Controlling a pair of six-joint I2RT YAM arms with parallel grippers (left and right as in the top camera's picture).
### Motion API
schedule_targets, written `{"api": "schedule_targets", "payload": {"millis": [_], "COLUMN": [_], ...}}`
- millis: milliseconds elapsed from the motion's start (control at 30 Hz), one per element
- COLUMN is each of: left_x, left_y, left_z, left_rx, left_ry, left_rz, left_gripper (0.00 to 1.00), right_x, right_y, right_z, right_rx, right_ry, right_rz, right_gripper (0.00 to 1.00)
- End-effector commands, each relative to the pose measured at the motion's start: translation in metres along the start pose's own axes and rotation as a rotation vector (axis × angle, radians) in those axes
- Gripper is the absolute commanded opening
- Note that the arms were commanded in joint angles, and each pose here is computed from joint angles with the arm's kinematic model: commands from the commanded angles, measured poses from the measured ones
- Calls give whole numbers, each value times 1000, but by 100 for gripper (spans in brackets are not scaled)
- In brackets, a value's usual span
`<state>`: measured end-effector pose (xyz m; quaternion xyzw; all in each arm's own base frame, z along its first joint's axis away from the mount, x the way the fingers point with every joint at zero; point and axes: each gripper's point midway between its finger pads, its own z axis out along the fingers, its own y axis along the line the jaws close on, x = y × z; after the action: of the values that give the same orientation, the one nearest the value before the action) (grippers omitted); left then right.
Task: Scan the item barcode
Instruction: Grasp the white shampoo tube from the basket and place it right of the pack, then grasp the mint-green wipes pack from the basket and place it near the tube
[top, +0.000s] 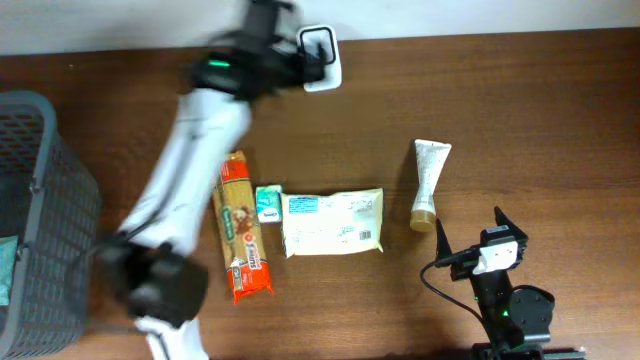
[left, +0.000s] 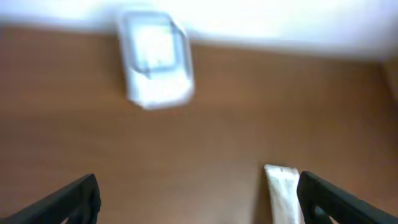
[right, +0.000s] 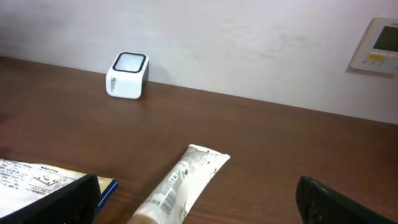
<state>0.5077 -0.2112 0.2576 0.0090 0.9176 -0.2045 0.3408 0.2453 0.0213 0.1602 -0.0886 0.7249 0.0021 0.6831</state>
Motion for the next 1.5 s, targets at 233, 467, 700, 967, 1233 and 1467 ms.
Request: {"api": "schedule_targets", "payload": {"millis": [233,467,700,967,1233,1467], "left_x": [-14,100,191,252,297,214], "left_y": [279,417,496,563,590,551], "left_z": [-355,-378,-329,-256,-246,-253], "left_rx": [-930,-1185,-1161,-1081,-1062,-1105], "left_ry": [-358,-38,304,486,551,398], "left_rz": [-346,-599,-367,-314,-397,-274], "left_gripper": [99,97,94,85,14,0], "right_x": [2,2,2,2,2,2], "right_y": [2,2,2,2,2,2], "right_z": [0,0,0,0,0,0], "right_rx": [-5,-5,-6,-5,-5,-5], "right_ry": [3,4,4,3,4,3], "right_rz": [11,11,11,11,11,11], "right_gripper": [99,99,99,99,99,99]}}
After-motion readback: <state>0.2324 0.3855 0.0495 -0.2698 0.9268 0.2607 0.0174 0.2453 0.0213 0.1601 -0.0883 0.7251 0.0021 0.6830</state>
